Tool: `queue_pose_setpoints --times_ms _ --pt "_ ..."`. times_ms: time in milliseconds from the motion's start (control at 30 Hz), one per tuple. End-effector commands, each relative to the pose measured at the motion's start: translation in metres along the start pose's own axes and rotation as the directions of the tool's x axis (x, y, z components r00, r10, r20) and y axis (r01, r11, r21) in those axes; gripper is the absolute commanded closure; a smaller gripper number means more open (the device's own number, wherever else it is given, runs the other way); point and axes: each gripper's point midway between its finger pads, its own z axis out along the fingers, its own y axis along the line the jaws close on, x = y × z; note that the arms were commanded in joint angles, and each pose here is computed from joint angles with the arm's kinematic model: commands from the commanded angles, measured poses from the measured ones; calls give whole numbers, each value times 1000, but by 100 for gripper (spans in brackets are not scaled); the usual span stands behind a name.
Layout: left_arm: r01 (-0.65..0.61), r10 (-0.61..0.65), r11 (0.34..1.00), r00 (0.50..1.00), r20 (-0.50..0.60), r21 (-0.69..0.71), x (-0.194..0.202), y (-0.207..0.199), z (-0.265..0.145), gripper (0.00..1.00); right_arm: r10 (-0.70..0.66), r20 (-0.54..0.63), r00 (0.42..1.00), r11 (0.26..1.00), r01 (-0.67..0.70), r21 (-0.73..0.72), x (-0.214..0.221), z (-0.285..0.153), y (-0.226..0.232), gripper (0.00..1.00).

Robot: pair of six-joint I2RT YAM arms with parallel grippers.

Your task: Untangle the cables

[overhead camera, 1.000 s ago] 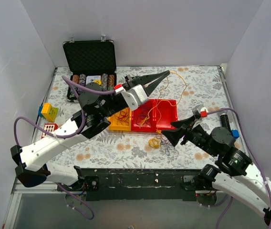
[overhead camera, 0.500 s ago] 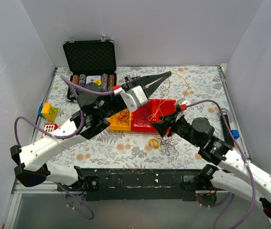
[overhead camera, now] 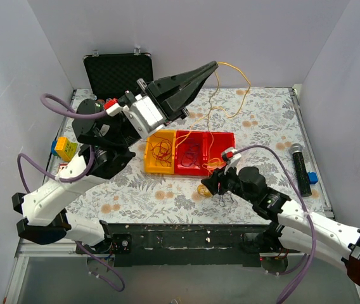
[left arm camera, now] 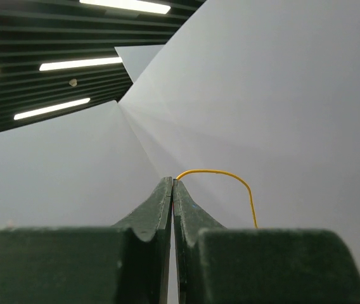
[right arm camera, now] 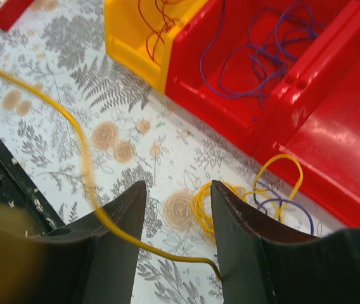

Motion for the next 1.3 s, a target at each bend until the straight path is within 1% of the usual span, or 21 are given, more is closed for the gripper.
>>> queue_pose_setpoints --times_ms 0,67,167,267,300,333,533,667,700,833,867,1000,1067,1167,1267 --pt "-12 14 999 998 61 -38 -27 16 7 100 51 -17 999 999 -52 -14 22 3 -2 48" --pt "-16 21 998 996 82 -55 -38 23 10 100 70 -39 997 997 -70 -11 38 1 -5 51" --pt "-27 35 997 993 109 -73 -49 31 14 100 98 -61 993 995 -98 -5 54 -2 -9 65" --pt "-34 45 996 991 128 -86 -57 37 16 100 112 -88 990 994 -113 -5 67 -6 -11 82" --pt "-40 51 995 990 132 -88 -59 38 16 100 120 -99 988 993 -121 -1 71 -7 -12 91" --pt "-45 56 995 989 134 -90 -60 39 16 100 126 -109 986 992 -127 -1 75 -9 -12 98" --pt "-82 99 990 983 153 -114 -69 46 17 100 164 -155 974 987 -162 24 99 -19 -18 99" --pt "-124 150 982 970 190 -140 -84 55 18 100 194 -172 966 981 -186 64 115 -25 -27 99" --pt "-171 200 973 960 196 -152 -87 58 19 100 200 -175 964 979 -190 74 117 -26 -28 99" --pt "-286 335 934 909 248 -213 -111 69 17 100 226 -197 954 971 -205 123 123 -27 -34 99" --pt "-326 381 916 889 255 -233 -117 73 17 100 230 -211 950 969 -205 134 126 -27 -35 99" --pt "-411 499 856 816 292 -315 -141 83 11 100 246 -273 930 963 -202 179 137 -24 -39 99" --pt "-438 540 829 789 295 -347 -154 91 8 100 255 -311 915 958 -195 212 143 -24 -42 99" --pt "-453 575 800 765 289 -393 -169 102 3 100 261 -345 902 954 -186 236 148 -22 -44 99" --pt "-487 608 776 747 268 -401 -169 103 0 100 270 -346 898 949 -188 253 151 -23 -47 99"
